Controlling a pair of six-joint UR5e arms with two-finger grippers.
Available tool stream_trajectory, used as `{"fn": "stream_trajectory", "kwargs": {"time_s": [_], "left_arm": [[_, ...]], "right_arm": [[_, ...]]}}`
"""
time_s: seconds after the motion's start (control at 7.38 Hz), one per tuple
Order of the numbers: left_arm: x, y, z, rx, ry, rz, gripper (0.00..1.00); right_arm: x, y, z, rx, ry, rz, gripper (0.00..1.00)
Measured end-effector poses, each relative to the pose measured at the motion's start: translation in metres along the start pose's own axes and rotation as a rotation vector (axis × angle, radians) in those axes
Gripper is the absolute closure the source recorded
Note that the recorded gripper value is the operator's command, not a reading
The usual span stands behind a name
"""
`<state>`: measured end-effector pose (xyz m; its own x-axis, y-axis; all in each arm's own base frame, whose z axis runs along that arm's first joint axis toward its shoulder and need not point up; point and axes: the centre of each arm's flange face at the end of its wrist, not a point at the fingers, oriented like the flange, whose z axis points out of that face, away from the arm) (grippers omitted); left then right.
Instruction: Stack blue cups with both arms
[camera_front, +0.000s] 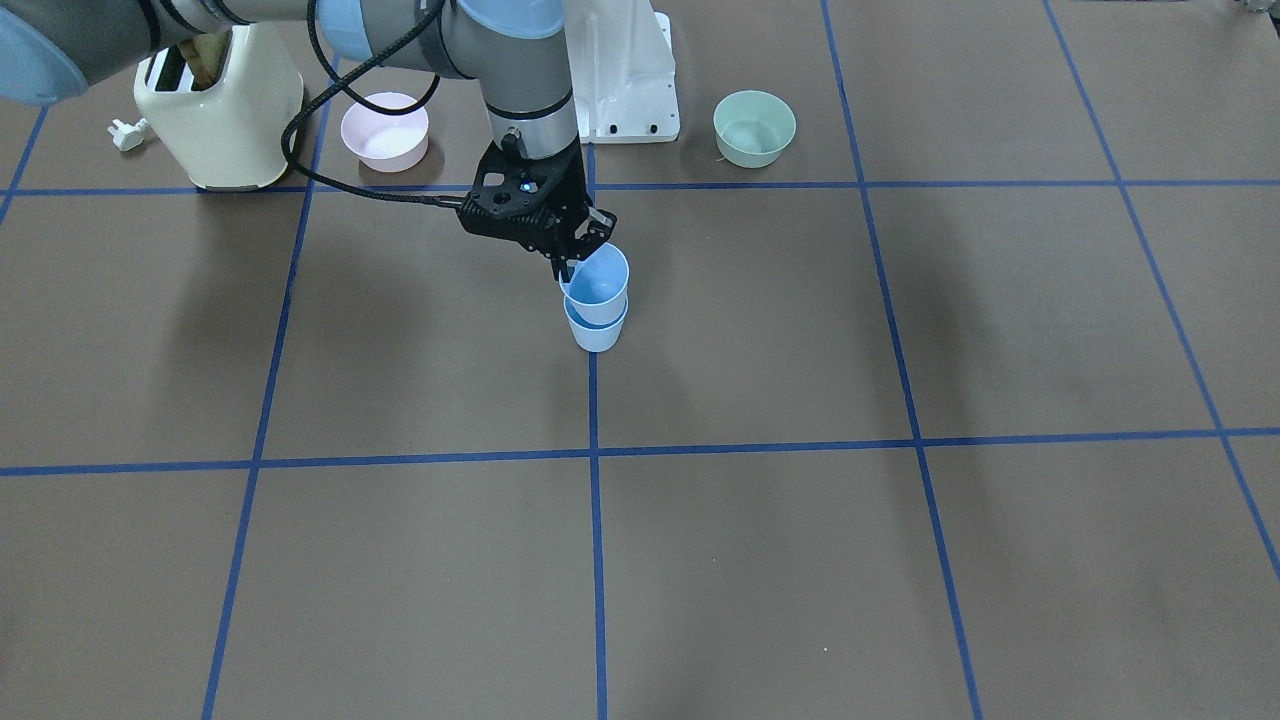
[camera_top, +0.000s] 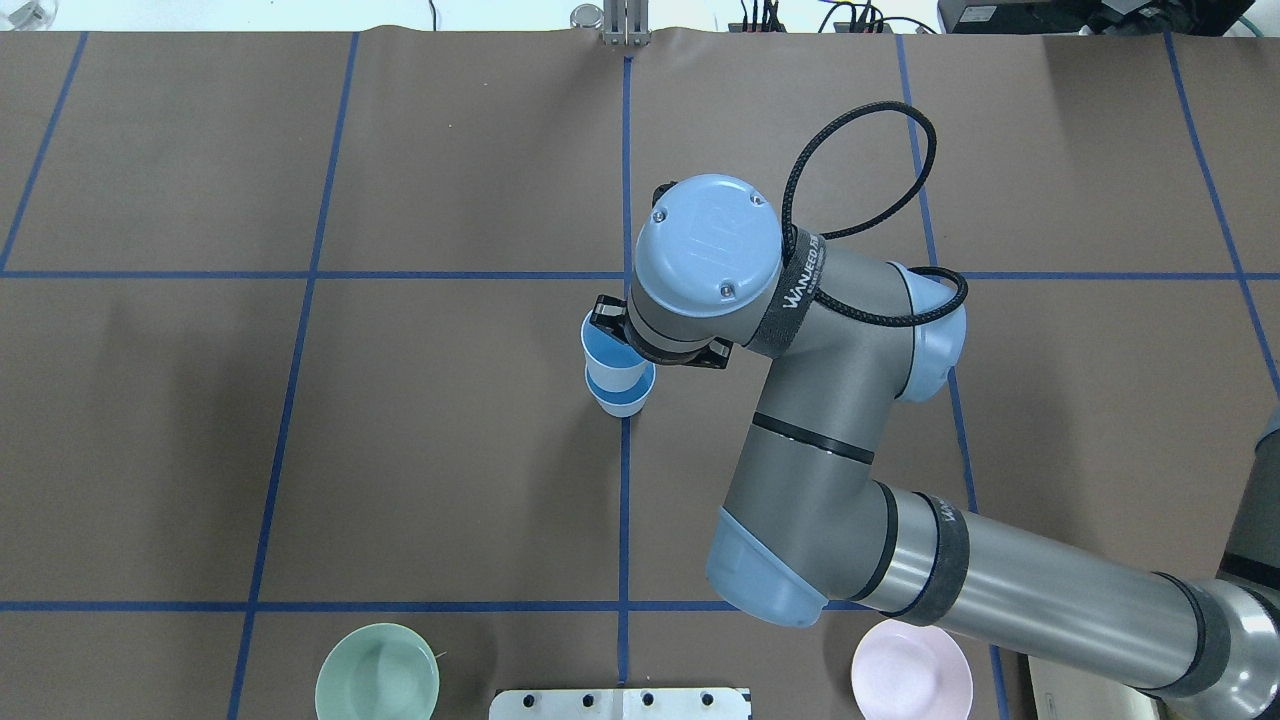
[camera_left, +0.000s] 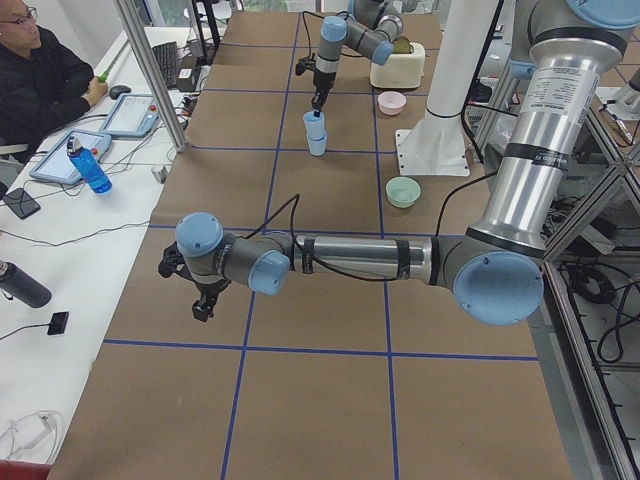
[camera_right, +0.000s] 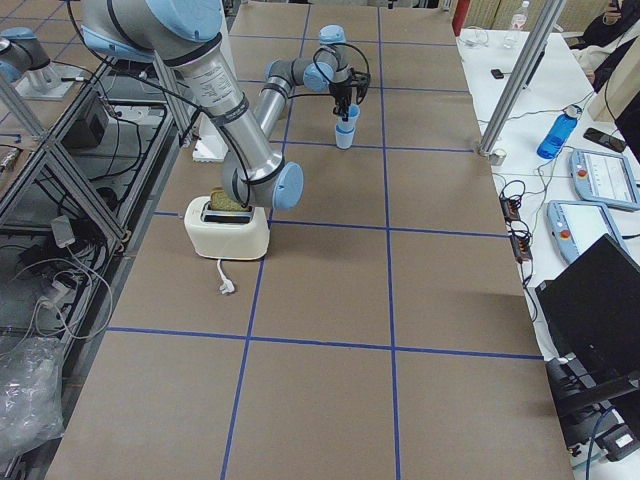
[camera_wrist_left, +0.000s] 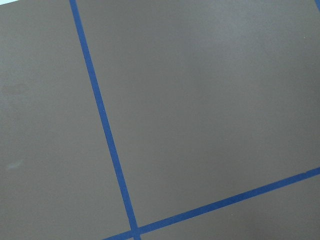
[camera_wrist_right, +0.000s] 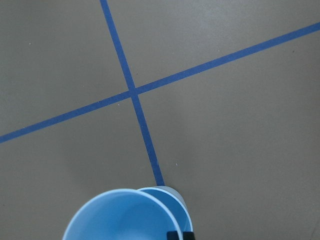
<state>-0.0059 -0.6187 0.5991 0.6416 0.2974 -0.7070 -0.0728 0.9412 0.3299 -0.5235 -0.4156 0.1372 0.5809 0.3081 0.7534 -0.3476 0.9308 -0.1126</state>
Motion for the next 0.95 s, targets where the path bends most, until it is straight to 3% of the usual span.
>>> {"fn": "stream_trajectory", "kwargs": {"time_s": [0.27,0.41,0.54,0.95], "left_arm": [[0.0,0.0,0.0,0.0,0.0,-0.002,0.03],[0.0001,0.0,0.0,0.0,0.001,-0.003,0.03],[0.0001,0.0,0.0,0.0,0.001,-0.003,0.03],[0.0002,0.0,0.0,0.0,0.002,-0.005,0.03]], "right_arm": [[0.001,-0.0002,0.0013,0.0,0.003,-0.003,1.0],[0.0017,-0.0003,0.0019,0.0,0.004,-0.005,0.64],[0.0018,-0.0007,0.0015,0.004,0.003,-0.008,0.01],[0.0038,-0.0026,0.0,0.024,0.001,-0.018,0.0]]}}
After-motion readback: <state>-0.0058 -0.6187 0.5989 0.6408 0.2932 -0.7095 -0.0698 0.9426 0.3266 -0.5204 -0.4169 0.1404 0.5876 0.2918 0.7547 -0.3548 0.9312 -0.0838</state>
